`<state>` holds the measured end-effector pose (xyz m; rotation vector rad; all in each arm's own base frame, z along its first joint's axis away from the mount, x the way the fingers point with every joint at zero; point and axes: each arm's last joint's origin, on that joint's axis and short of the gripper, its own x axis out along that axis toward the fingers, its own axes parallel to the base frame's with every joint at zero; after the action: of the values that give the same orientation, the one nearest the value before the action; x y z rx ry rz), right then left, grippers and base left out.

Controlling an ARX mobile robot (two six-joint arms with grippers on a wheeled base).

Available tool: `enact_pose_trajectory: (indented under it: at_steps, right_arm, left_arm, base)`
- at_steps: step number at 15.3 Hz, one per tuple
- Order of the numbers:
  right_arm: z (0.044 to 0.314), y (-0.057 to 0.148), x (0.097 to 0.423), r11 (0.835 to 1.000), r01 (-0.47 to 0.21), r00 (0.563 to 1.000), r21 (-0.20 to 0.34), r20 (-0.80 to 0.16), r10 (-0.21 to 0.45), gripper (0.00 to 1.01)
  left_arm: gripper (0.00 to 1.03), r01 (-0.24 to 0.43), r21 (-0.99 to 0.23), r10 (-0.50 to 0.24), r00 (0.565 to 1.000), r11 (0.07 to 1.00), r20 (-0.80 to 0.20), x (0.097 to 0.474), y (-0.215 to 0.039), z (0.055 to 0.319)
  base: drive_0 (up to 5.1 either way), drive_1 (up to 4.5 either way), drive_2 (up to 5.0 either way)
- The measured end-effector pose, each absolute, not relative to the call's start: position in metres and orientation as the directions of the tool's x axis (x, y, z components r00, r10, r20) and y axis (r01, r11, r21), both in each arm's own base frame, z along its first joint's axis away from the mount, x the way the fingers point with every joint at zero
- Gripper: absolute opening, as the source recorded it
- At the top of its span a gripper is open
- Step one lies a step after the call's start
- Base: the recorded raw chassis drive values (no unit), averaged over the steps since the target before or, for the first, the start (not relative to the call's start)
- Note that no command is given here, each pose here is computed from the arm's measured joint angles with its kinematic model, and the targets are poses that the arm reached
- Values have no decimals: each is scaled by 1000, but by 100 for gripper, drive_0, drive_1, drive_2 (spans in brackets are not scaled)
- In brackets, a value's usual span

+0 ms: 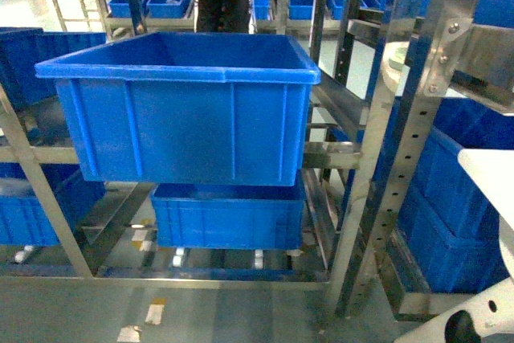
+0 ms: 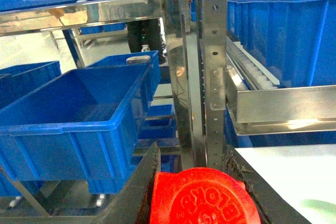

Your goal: Sort and place red and yellow blocks in left bins

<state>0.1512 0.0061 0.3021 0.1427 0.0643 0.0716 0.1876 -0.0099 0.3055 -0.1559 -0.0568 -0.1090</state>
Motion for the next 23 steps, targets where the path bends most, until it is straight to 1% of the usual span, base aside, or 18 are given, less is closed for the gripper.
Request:
enact_pose_trajectory:
  at_steps: [8,23]
  right_arm:
    - [302,6,151,987,-67,996,144,-56,76,28]
    - [302,6,152,987,-69,995,144,-60,78,28]
  left_arm:
    - [26,114,-152,-105,992,982,66,187,-10,306]
    - [26,114,-152,-105,992,982,64,188,-10,305]
  base:
    - [-501,240,240]
    - [-487,339,141]
